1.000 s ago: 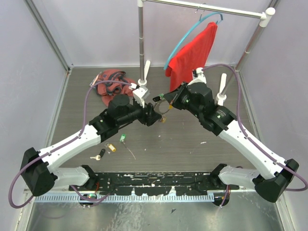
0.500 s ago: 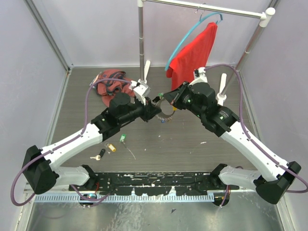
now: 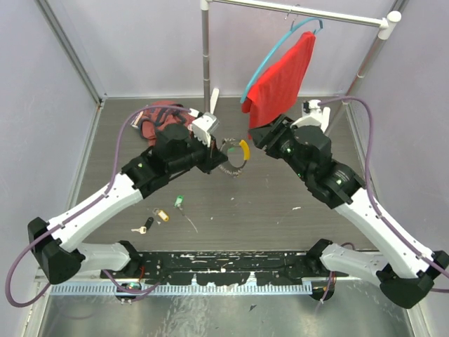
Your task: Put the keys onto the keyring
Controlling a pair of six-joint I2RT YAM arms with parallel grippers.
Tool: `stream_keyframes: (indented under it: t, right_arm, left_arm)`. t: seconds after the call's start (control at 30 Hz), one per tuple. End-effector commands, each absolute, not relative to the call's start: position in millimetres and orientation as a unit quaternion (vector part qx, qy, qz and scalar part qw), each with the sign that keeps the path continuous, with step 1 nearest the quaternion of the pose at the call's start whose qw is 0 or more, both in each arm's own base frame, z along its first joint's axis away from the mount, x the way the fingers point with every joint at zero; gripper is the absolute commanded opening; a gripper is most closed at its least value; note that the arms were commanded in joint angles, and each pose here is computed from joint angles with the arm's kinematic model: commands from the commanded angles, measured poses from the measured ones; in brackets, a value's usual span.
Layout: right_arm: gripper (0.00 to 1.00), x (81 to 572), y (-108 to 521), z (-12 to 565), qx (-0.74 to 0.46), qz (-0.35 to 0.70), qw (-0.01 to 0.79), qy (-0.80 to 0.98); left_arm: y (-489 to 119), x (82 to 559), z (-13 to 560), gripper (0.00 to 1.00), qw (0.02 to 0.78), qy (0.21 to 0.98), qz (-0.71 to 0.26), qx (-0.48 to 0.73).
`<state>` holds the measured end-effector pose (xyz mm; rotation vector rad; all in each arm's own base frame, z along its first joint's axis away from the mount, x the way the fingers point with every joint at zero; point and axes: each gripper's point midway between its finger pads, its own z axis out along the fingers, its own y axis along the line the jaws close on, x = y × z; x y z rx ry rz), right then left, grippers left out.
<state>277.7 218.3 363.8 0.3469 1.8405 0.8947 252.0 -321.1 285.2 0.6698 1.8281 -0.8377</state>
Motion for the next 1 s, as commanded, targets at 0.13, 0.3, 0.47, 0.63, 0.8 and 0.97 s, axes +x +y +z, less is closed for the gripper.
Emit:
stream_keyframes:
  t: [0.13,0.3,0.47,0.63,0.8,0.97]
  right_arm:
    - [0.63,274.3,128.9,392.9,0.187,0.228,0.629,0.719]
    - [0.67,273.9,126.1,395.6,0.118,0.188,0.654,0.723]
    - [0.7,267.2,151.9,387.3,-0.023,0.187,0.652,0.734]
    - [0.7,225.7,196.9,388.6,-0.201,0.277,0.622,0.705]
    - [0.7,197.8,211.8,389.0,-0.274,0.327,0.625,0.654]
    - [0.68,196.6,210.8,392.5,-0.268,0.332,0.629,0.649]
  left_arm:
    - [-253.5,213.7,251.5,0.0,0.308,0.87,-0.189,0.336]
    - [-228.1,198.0,246.4,0.0,0.235,0.89,-0.133,0.368]
    - [-228.7,193.4,266.5,0.0,0.253,0.862,-0.118,0.423]
    - [-231.1,194.9,290.6,0.0,0.338,0.804,-0.057,0.486]
    - [-236.8,197.7,319.4,0.0,0.411,0.744,-0.012,0.527]
    - [-251.0,199.4,336.9,0.0,0.468,0.69,0.009,0.551]
